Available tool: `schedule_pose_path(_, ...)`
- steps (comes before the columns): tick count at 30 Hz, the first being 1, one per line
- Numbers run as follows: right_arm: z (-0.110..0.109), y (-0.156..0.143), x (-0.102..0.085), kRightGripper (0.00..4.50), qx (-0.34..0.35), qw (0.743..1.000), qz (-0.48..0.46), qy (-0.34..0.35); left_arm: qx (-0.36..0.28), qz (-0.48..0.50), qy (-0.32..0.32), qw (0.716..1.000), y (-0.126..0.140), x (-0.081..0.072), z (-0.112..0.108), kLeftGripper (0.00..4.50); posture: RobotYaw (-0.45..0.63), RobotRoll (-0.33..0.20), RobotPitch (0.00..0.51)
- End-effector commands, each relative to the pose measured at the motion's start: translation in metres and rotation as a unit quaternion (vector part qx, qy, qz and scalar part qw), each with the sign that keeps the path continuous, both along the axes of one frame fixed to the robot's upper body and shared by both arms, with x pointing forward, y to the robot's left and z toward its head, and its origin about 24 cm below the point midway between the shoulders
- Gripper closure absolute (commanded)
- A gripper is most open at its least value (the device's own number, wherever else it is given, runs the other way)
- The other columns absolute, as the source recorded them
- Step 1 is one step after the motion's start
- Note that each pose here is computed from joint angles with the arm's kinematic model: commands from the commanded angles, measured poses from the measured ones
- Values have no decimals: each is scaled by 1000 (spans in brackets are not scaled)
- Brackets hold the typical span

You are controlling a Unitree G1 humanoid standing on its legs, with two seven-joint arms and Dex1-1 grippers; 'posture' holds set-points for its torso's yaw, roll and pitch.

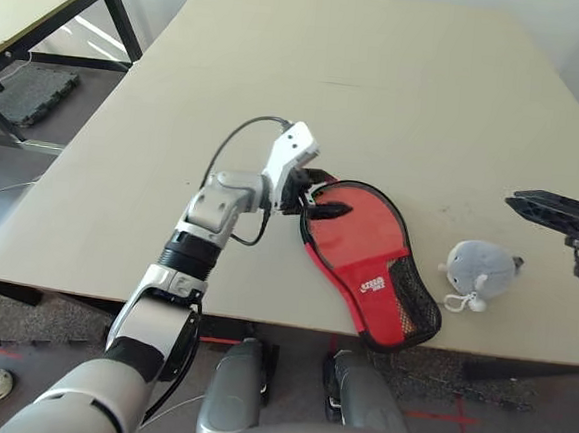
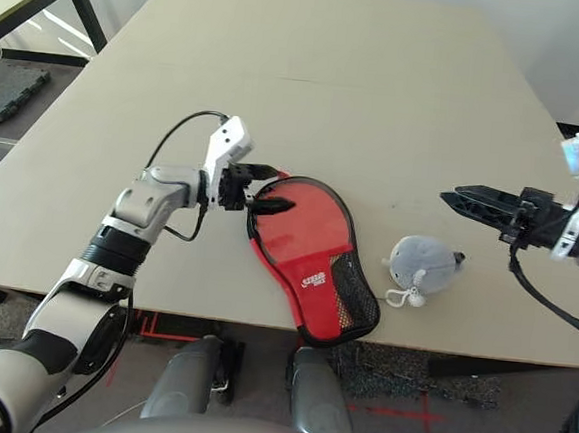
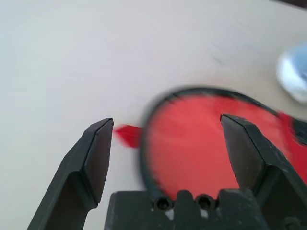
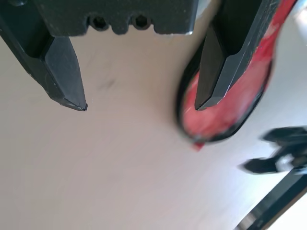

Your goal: Store the ping-pong paddle in its case and zip it.

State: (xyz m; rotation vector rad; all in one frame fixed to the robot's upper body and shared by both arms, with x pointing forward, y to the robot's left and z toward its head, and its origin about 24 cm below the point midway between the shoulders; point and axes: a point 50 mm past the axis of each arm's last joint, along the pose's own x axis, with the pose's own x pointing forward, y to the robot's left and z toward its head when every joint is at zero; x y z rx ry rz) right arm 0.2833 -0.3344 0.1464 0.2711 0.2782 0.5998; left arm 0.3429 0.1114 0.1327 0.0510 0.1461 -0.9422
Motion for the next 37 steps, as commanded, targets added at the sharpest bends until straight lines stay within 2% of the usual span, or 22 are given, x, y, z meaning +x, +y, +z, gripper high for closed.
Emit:
schedule_pose_path(1, -15, 1, 15, 48, -27, 992, -112, -55, -47, 169, -50, 983, 36, 6, 1, 0, 78, 0, 91)
schedule_pose_path(4, -24, 0, 24, 48, -56, 971, -212, -97, -66, 279, -85, 954, 58, 7, -3, 0, 91, 0, 89)
schedule_pose_path(7, -28, -6, 28, 48, -70, 931, -332, -135, -67, 371, -88, 922, 76, 5, -16, 0, 98, 0, 90)
schedule_pose_path(11, -35, -8, 29, 48, -91, 887, -427, -151, -45, 433, -92, 895, 91, 2, -35, 0, 90, 0, 94)
schedule_pose_path(17, -46, -16, 26, 48, -133, 836, -512, -142, -24, 467, -90, 879, 97, 0, -53, 0, 70, 0, 94)
schedule_pose_path(23, -49, -22, 24, 48, -129, 820, -542, -132, -37, 518, -116, 847, 110, 2, -49, 0, 61, 0, 93)
schedule_pose_path(32, -55, -27, 18, 48, -127, 805, -567, -123, -30, 514, -122, 849, 108, 4, -53, 0, 55, 0, 99)
schedule_pose_path(37, -59, -34, 10, 48, -143, 778, -602, -110, -30, 515, -124, 848, 109, 2, -53, 0, 66, 0, 109)
